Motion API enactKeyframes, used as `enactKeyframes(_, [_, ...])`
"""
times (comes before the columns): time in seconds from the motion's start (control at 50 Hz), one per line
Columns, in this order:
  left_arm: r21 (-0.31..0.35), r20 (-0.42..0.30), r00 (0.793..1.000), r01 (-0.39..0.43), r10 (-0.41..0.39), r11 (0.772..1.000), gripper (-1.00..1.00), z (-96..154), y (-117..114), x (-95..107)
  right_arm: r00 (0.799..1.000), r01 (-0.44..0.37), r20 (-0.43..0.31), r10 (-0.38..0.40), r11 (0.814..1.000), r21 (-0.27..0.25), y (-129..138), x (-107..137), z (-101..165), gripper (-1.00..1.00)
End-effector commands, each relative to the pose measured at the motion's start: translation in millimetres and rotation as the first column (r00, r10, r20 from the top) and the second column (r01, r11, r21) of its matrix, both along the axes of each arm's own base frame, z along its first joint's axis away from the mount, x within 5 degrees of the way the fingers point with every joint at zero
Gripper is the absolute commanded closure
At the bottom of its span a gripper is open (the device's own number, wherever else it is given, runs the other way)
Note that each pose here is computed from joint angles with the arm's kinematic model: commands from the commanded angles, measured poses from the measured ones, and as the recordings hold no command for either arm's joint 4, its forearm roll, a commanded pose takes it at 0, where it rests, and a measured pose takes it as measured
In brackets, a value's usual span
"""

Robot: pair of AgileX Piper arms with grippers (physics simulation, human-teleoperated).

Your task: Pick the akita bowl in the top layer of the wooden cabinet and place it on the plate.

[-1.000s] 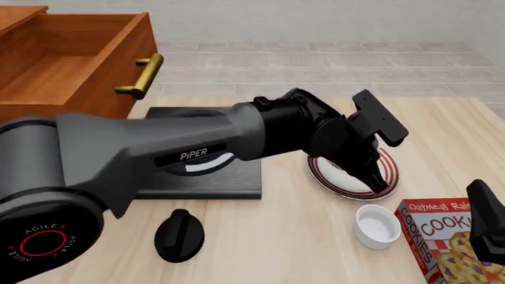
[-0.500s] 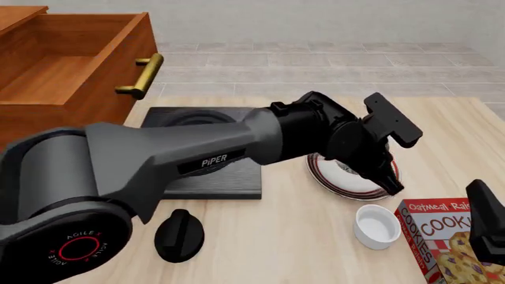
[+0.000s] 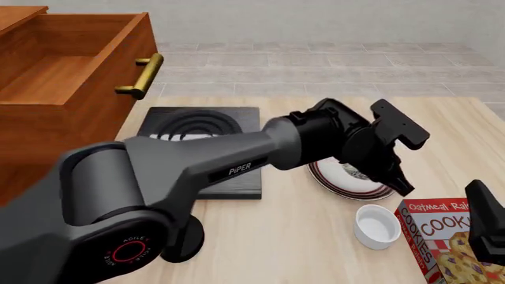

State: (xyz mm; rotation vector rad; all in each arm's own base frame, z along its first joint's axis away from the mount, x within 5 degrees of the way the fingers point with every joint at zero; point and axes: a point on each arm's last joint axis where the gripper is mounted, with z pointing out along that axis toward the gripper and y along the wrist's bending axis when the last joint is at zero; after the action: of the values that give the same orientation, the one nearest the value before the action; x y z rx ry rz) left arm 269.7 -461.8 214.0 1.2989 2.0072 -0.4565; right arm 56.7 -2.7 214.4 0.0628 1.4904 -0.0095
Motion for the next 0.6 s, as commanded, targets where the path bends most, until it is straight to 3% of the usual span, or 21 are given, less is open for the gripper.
enactKeyframes(0.02, [0.009, -0.006, 1.0, -0.019, 0.019, 1.0, 1.0, -10, 0, 10, 1.0, 0.0, -0.002, 0.0, 1.0, 0.001, 0, 0, 0, -1.0])
enactKeyframes(0.34, [0.029, -0.016, 0.998, -0.057, 0.057, 0.998, 1.0, -21, 11, 28, 1.0, 0.001, -0.005, -0.001, 1.0, 0.008, 0, 1, 0, -1.0])
enactKeyframes(0.6, [0.033, -0.029, 0.997, -0.069, 0.07, 0.997, 1.0, -24, 11, 30, 1.0, 0.002, -0.005, -0.002, 1.0, 0.012, 0, 1, 0, -1.0])
